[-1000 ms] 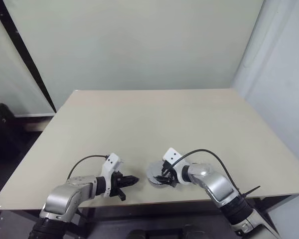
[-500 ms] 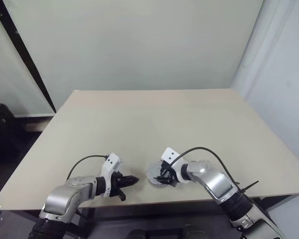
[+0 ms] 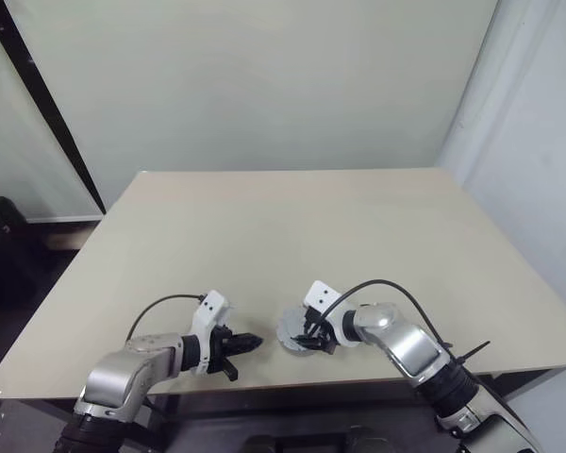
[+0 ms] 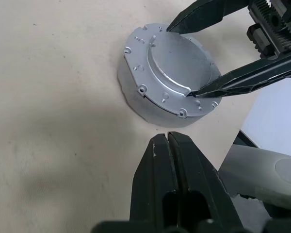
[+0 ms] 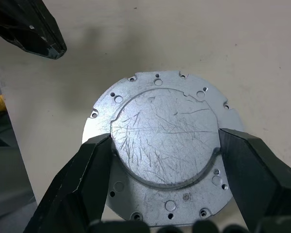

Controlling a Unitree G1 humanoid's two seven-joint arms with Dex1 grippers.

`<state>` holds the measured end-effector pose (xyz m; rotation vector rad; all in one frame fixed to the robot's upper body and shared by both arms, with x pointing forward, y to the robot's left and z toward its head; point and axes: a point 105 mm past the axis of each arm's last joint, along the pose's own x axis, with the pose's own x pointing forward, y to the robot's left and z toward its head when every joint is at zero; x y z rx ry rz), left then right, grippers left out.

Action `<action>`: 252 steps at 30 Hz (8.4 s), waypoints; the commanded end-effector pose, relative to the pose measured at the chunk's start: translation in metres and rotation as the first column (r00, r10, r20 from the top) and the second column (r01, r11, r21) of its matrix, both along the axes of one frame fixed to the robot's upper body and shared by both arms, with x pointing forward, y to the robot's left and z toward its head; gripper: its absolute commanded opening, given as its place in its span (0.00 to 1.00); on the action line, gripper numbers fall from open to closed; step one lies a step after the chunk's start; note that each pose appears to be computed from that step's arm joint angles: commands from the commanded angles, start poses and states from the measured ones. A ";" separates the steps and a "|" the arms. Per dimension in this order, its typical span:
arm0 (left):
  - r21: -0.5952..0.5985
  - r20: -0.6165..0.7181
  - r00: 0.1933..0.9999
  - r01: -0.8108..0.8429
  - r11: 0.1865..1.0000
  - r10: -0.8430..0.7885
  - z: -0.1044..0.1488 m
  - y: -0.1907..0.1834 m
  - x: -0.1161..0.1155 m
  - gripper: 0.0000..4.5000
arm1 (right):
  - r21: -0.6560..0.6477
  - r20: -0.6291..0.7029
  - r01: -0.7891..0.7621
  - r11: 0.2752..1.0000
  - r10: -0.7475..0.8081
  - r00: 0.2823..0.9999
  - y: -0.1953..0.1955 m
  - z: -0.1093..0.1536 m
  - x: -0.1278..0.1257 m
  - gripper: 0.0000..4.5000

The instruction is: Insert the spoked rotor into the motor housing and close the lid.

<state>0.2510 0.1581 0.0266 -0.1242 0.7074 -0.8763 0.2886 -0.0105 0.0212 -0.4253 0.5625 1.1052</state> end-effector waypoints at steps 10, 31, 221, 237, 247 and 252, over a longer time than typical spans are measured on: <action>-0.022 0.064 0.998 0.022 1.000 -0.021 0.017 -0.003 0.006 0.00 | -0.052 -0.052 -0.046 0.998 0.043 0.998 -0.009 -0.013 -0.002 0.71; -0.028 0.075 0.997 0.036 0.999 -0.034 0.016 -0.011 0.008 0.00 | -0.037 -0.047 -0.102 0.994 0.100 0.994 -0.009 -0.016 0.001 0.71; -0.698 -0.491 0.835 -0.548 0.461 0.249 0.030 -0.022 0.029 0.49 | 0.548 -0.835 0.708 0.446 0.241 0.495 0.022 0.075 -0.004 0.43; -0.723 -0.456 0.837 -0.547 0.422 0.304 0.037 -0.021 0.043 0.44 | 0.584 -0.779 0.714 0.387 0.018 0.627 0.006 0.069 0.015 0.73; -0.710 -0.365 0.815 -0.556 0.432 0.450 0.051 -0.008 0.065 0.44 | 0.696 -0.443 0.507 0.509 -0.251 0.861 -0.006 0.068 0.025 0.73; -0.635 -0.254 0.802 -0.560 0.532 0.541 0.050 0.000 0.073 0.44 | 0.680 -0.119 0.312 0.664 -0.320 0.940 -0.013 0.071 0.026 0.73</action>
